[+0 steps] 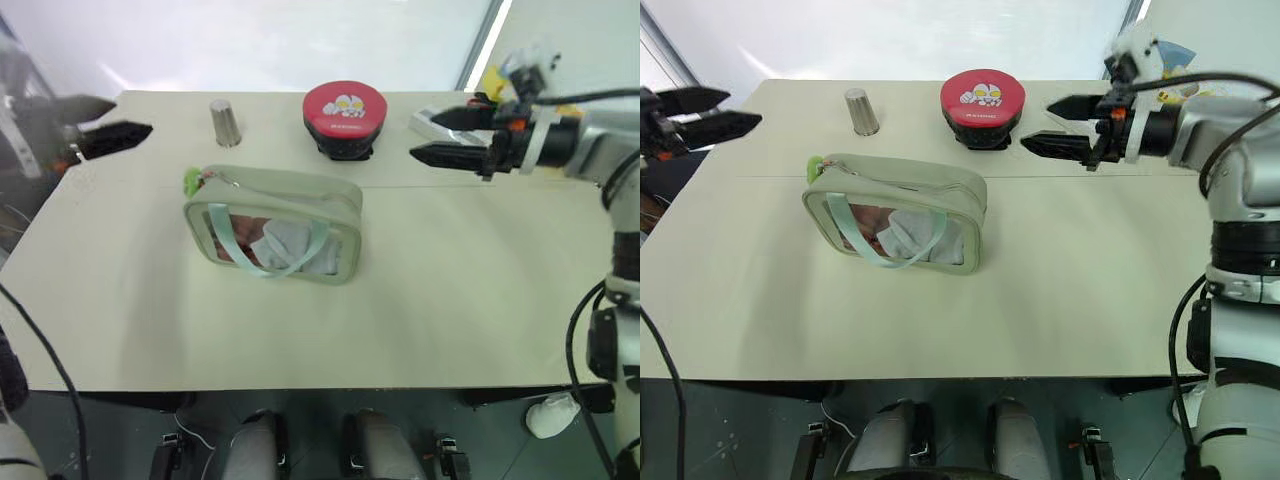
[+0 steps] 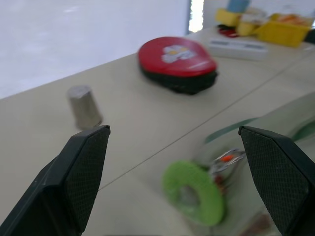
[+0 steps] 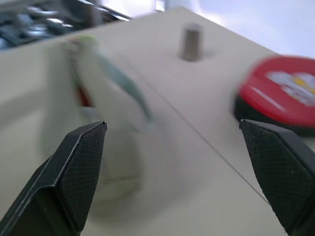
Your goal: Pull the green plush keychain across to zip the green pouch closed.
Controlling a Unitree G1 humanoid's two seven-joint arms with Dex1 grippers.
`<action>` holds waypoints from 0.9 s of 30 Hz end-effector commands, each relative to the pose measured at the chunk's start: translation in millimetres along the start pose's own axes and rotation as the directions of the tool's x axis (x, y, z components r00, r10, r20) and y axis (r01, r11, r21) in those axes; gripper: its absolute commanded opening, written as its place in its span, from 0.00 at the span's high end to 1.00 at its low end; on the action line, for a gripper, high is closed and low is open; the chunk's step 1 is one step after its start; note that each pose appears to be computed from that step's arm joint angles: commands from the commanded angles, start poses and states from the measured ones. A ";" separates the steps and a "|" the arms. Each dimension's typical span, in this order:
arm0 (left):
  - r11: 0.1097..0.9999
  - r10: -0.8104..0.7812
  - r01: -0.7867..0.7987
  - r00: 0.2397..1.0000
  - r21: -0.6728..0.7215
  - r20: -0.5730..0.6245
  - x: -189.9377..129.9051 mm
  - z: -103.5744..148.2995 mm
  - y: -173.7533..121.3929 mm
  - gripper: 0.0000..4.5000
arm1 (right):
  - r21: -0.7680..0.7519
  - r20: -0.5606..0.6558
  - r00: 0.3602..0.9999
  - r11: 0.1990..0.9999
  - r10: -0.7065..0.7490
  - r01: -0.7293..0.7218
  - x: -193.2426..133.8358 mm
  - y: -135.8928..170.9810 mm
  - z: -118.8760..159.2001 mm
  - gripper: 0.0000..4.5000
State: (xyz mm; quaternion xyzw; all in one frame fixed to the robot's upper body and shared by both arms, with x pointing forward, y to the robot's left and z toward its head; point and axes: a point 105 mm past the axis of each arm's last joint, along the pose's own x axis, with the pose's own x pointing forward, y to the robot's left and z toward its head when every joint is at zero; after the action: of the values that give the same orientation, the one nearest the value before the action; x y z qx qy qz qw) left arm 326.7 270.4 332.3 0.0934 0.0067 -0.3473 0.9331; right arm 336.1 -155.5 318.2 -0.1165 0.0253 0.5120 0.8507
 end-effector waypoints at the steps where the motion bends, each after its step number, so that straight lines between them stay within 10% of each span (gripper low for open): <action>1: 0.998 -0.023 0.025 0.999 0.054 -0.035 -3.0 3.0 -3.8 0.01 | -0.032 0.005 0.999 0.998 0.054 -0.054 0.2 12.0 9.3 0.00; 15: 0.998 -0.014 0.015 1.000 0.057 -0.021 -4.0 1.6 -4.8 0.01 | -0.090 -0.009 0.992 0.988 0.123 -0.123 18.5 33.4 10.5 0.00; 27: 0.984 -0.072 0.113 0.958 0.137 -0.279 -39.1 -30.6 -56.7 0.01 | -0.175 -0.106 0.947 0.931 0.305 -0.319 72.3 89.9 -10.9 0.00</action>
State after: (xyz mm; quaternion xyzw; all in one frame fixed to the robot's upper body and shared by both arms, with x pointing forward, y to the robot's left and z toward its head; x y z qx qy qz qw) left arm 265.9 254.2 273.4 0.1765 0.1515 -0.4036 0.8849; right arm 296.8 -63.8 279.1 -0.1777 0.0483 0.6348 0.7504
